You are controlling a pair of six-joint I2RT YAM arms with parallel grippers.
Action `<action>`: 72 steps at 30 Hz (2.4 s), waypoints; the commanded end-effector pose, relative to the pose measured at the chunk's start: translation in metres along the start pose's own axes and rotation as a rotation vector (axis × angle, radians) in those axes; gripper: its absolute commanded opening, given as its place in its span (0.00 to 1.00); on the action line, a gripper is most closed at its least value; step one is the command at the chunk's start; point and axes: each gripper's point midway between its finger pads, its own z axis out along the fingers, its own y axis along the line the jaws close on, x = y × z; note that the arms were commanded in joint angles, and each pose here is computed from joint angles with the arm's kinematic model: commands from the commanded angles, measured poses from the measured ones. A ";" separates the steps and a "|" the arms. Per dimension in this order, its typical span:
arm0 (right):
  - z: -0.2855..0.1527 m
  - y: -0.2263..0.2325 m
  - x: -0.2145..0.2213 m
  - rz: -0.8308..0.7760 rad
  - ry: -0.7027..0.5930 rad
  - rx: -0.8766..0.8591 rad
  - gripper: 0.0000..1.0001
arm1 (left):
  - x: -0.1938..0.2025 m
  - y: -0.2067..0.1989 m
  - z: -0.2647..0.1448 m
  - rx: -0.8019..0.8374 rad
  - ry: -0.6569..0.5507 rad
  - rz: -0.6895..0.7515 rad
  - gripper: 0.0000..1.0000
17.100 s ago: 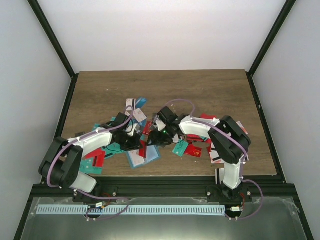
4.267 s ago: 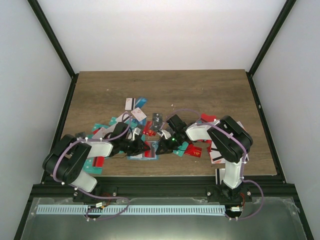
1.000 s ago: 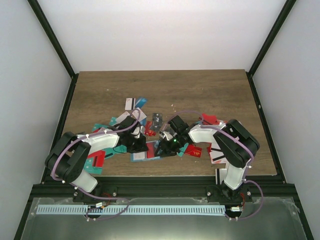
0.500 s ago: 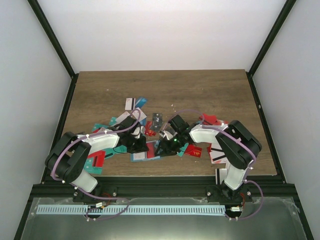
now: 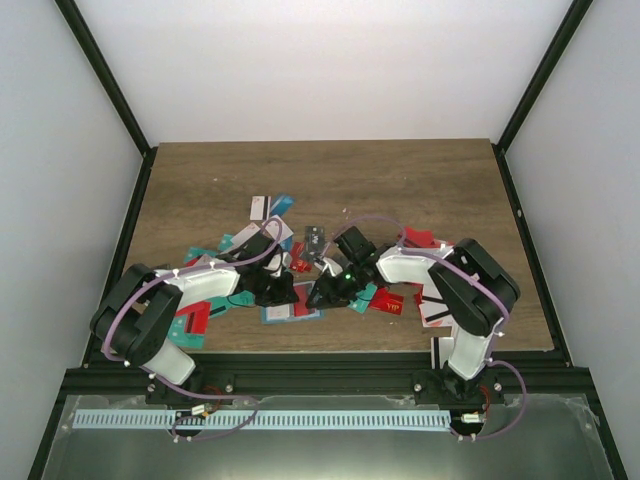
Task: Put the credit cards into the card holder
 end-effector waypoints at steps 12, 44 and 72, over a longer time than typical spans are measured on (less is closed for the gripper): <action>0.001 -0.004 -0.005 -0.012 -0.006 0.016 0.41 | 0.003 0.002 0.003 -0.007 -0.001 0.002 0.04; 0.004 -0.019 -0.001 0.052 -0.021 0.058 0.42 | 0.006 0.004 0.005 -0.012 0.017 0.020 0.04; 0.017 0.031 -0.027 -0.081 0.036 -0.090 0.43 | -0.009 -0.019 -0.027 0.003 -0.069 0.025 0.04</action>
